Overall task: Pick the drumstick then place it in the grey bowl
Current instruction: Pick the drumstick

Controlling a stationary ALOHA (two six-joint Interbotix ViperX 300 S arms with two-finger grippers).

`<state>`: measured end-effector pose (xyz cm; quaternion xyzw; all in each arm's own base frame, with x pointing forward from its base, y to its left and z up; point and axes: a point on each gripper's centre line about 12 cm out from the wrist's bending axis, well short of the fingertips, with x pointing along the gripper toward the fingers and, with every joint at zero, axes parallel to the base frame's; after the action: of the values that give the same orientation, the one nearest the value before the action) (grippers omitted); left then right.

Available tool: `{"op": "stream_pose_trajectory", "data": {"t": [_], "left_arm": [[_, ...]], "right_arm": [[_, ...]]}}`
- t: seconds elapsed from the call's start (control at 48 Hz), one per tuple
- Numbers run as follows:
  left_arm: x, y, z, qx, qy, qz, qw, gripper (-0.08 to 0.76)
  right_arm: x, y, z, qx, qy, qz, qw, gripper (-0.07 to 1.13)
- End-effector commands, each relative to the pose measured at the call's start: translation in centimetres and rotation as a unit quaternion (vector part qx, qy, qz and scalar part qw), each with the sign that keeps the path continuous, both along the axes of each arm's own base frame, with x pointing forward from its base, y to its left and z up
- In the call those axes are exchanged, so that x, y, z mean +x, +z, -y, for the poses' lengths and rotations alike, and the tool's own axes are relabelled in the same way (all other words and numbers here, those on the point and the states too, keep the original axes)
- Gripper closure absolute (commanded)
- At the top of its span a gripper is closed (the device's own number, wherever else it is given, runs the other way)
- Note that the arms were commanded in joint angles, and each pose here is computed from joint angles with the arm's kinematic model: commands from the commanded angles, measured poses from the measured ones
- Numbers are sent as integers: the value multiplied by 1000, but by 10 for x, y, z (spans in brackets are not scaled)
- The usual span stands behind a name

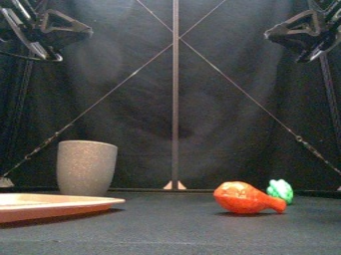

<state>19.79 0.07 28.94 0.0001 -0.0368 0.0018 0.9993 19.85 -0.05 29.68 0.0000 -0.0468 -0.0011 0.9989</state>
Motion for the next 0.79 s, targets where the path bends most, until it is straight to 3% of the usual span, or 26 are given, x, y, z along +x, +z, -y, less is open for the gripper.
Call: {"op": "stream_pose_trajectory", "data": {"t": [0.021, 0.167, 0.312, 0.5, 0.625, 0.792], "left_arm": [[6, 1, -3, 1, 7, -7, 1000, 665], [8, -4, -5, 1, 12, -18, 1000, 671], [11, -12, -7, 2, 18, -31, 999, 671], [12, -17, -11, 3, 27, -36, 999, 671], [13, -17, -11, 3, 26, -35, 999, 671], [13, -17, -11, 3, 26, -35, 999, 671]], "right_arm": [[11, -16, -2, -4, 4, -46, 999, 1021], [27, -47, -2, -8, 5, -151, 989, 1021], [44, -81, -8, -10, 17, -260, 965, 1021], [64, -100, -24, -18, 45, -328, 943, 977], [73, -106, -37, -22, 63, -343, 937, 797], [88, -110, -40, 32, 51, -353, 934, 326]]}}
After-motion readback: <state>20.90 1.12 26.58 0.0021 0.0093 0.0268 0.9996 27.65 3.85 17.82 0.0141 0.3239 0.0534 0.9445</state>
